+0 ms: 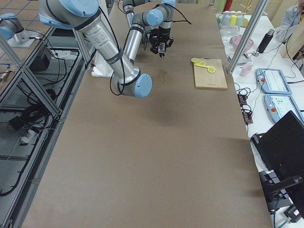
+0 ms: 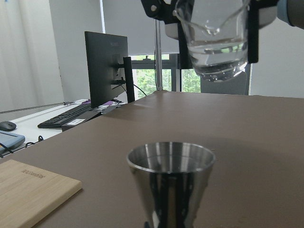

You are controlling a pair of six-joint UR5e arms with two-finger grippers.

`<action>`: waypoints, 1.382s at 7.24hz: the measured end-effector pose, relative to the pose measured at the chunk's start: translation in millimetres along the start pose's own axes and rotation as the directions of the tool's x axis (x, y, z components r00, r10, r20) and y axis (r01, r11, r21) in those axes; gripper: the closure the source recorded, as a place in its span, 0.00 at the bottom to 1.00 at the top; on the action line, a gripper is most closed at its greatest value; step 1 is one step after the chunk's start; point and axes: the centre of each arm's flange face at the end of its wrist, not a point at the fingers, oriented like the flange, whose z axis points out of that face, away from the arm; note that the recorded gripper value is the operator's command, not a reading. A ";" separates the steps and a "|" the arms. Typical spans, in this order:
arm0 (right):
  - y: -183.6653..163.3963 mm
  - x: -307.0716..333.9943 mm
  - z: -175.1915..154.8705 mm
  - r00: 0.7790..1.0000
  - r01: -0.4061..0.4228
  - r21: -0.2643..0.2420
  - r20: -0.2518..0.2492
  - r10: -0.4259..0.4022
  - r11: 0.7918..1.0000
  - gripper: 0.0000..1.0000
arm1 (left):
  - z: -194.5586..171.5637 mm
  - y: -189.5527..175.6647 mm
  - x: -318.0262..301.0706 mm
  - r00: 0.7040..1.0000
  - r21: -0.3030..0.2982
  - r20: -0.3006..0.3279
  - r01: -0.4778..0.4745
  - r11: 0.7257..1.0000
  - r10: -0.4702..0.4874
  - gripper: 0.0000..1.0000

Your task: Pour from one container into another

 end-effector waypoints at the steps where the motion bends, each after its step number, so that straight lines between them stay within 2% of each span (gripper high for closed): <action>1: -4.6 4.4 3.9 1.000 -0.008 -0.011 0.010 0.008 1.000 1.00 | 0.1 -0.1 0.0 1.000 0.001 0.000 0.000 1.000 0.000 1.00; 6: -29.1 24.1 18.4 0.998 -0.035 -0.057 0.044 0.037 0.998 1.00 | 0.0 0.0 0.0 1.000 0.000 0.000 -0.001 1.000 0.001 1.00; 10: -35.2 20.3 13.0 0.996 -0.055 -0.110 0.067 0.063 0.992 1.00 | -0.1 -0.2 -0.1 1.000 0.001 0.001 -0.001 1.000 0.001 1.00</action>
